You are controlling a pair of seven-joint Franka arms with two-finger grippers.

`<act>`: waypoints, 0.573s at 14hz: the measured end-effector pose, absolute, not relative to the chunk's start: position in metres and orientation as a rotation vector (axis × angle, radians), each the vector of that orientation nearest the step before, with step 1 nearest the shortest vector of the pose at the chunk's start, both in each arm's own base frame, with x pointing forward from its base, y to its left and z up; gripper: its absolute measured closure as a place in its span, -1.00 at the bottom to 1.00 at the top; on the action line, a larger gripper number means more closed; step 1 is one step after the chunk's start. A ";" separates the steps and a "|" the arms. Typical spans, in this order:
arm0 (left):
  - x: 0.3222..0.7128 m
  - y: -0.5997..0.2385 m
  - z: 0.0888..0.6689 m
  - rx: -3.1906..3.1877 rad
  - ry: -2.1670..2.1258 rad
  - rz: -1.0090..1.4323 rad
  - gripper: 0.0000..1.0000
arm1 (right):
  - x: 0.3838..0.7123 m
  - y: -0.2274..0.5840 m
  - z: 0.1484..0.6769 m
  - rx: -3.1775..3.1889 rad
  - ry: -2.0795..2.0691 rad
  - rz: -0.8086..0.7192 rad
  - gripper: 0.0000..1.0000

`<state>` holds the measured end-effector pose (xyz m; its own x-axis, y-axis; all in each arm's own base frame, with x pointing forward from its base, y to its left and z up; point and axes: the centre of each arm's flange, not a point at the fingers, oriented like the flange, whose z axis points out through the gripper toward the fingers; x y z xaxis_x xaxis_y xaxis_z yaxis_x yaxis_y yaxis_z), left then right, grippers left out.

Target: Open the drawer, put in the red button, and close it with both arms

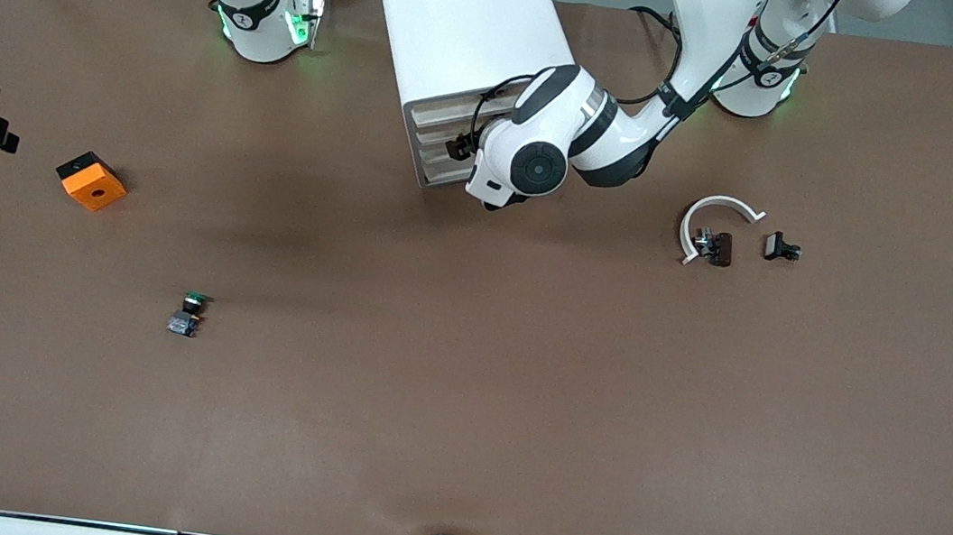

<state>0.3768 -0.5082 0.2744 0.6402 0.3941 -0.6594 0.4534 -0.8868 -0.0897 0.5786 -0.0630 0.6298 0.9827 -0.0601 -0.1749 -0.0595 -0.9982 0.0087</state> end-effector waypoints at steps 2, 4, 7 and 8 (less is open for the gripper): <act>0.379 -0.509 0.277 2.764 0.715 -1.078 -1.00 | 0.559 -0.062 0.655 3.130 -0.097 -0.240 -1.00; 0.392 -0.509 0.288 2.747 0.716 -1.060 -1.00 | 0.542 -0.061 0.673 3.134 -0.106 -0.203 -1.00; 0.452 -0.479 0.324 2.720 0.754 -0.992 -1.00 | 0.532 -0.059 0.675 3.137 -0.140 -0.198 -1.00; 0.479 -0.460 0.339 2.708 0.780 -0.949 -1.00 | 0.533 -0.059 0.672 3.137 -0.143 -0.191 -1.00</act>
<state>0.4794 -0.4599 0.3390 0.6611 0.4211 -0.6210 0.5277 -0.8493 -0.0141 0.5326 -0.0588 0.6721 0.9885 -0.0901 -0.1211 -0.0907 -0.9959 0.0006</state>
